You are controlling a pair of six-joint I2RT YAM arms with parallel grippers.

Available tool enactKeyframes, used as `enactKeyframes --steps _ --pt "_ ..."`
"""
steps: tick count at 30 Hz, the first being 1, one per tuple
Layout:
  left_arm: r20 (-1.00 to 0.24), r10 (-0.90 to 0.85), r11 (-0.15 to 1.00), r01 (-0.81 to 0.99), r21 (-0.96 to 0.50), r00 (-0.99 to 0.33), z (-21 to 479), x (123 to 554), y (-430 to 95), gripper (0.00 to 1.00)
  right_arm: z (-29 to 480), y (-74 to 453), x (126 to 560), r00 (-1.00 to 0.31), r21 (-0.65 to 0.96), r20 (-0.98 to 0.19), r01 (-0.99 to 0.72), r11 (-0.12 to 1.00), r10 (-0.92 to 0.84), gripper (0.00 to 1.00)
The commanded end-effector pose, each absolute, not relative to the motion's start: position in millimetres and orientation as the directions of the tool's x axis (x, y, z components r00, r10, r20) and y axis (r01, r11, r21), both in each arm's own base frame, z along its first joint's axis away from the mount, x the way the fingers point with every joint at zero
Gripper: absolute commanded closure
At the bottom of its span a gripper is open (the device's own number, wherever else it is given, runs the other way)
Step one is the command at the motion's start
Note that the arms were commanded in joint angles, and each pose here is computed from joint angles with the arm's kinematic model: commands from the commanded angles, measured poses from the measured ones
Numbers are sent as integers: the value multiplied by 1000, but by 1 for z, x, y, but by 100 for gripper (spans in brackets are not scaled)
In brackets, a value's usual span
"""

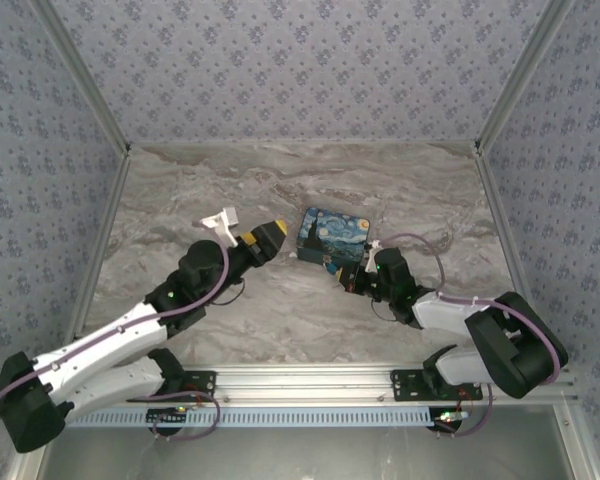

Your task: Unlock the padlock with the key

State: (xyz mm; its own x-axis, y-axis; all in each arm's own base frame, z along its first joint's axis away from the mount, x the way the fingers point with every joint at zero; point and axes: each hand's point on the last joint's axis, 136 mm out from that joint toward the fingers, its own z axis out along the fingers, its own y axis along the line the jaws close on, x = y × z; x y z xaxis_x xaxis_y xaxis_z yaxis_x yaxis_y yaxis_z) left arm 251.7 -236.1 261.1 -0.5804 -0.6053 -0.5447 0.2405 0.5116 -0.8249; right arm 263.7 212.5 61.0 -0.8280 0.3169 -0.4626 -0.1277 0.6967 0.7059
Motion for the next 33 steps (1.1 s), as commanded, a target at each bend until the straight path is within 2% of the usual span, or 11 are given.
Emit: enactKeyframes --steps 1,5,14,19,26,33 --pt "-464 -637 500 127 -857 -616 221 249 -221 19 59 211 262 -836 731 -397 -39 682 378 100" --pt "-384 -654 433 93 -896 -652 197 243 -222 26 58 211 261 -837 740 -375 -11 672 399 100" --pt "-306 -596 397 59 -916 -743 168 241 -249 30 60 216 262 -835 742 -371 -5 670 405 100" --pt "-229 -573 340 26 -940 -787 149 246 -273 32 59 218 261 -837 742 -367 0 670 405 100" --pt "-185 -534 300 19 -954 -825 131 255 -311 37 60 219 261 -835 755 -341 29 655 432 100" --pt "-111 -518 242 -20 -970 -848 112 260 -341 45 63 220 261 -833 763 -329 43 645 445 100"
